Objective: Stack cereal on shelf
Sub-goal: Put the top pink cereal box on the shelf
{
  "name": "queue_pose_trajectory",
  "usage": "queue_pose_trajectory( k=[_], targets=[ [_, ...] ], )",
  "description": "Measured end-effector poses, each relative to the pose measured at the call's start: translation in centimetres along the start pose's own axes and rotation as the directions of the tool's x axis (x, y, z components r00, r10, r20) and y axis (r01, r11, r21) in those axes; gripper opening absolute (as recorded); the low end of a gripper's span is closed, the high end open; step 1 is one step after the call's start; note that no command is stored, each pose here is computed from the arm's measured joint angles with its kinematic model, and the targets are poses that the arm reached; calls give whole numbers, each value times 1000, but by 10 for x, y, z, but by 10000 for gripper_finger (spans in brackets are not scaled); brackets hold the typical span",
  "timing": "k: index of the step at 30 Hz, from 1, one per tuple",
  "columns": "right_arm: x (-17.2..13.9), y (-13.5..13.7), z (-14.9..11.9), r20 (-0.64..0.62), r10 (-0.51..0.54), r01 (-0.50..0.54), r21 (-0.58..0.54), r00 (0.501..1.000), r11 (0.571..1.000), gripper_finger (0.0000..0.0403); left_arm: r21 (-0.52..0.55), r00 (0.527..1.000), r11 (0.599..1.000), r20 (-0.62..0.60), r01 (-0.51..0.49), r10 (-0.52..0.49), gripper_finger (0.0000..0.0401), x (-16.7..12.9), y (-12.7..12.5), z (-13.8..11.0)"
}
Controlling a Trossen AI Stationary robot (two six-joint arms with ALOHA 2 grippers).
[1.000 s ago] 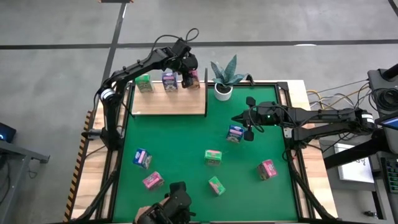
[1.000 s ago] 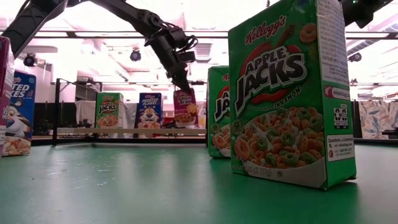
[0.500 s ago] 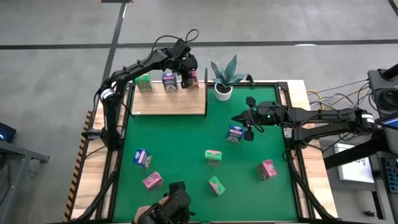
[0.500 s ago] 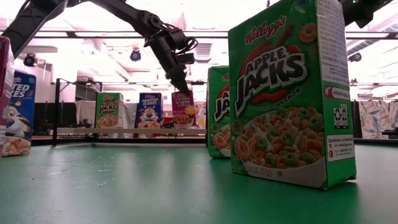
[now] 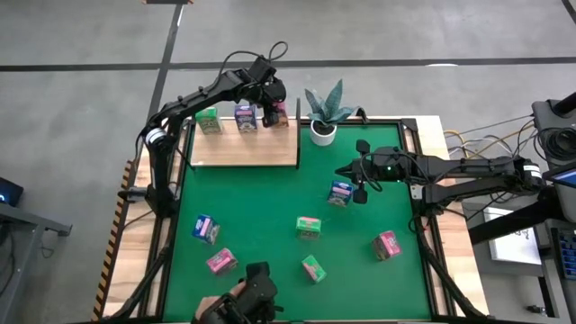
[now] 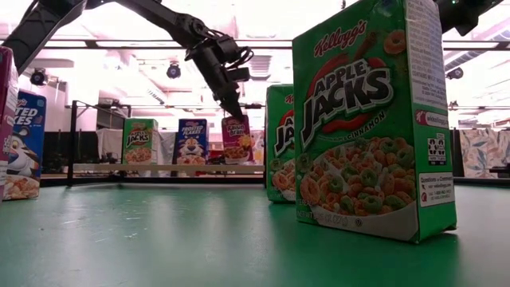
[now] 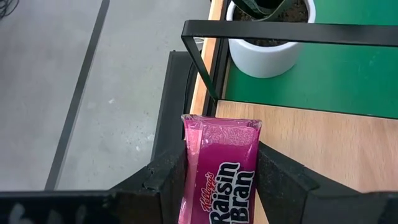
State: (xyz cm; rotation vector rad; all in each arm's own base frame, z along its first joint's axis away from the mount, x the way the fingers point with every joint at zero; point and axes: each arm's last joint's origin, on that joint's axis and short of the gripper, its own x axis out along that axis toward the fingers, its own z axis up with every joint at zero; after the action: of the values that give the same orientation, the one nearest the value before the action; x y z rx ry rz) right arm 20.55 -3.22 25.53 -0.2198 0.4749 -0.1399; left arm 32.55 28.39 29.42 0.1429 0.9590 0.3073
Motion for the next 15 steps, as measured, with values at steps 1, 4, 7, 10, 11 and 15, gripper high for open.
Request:
queue_pose_trajectory(
  k=[1,4,7,10,11,15],
  targets=[
    [0,0,0,0,0,0,0,1000,1000,9,0,1000,1000,0,0,0,155,0,0,0],
    [0,0,0,0,0,0,0,1000,1000,9,0,1000,1000,3,-2,2,155,0,0,0],
    [0,0,0,0,0,0,0,1000,1000,9,0,1000,1000,2,-1,1,155,1,0,0],
    [0,0,0,1,0,0,-4,1000,1000,9,-2,1000,1000,-6,4,-4,155,4,-2,-3],
    [0,0,0,1,0,0,-4,1000,1000,9,-3,1000,1000,-11,7,-7,155,6,-2,-5],
    [0,0,0,1,-1,1,-6,1000,1000,9,-5,1000,1000,-12,8,-8,163,8,-3,-6]
  ],
)
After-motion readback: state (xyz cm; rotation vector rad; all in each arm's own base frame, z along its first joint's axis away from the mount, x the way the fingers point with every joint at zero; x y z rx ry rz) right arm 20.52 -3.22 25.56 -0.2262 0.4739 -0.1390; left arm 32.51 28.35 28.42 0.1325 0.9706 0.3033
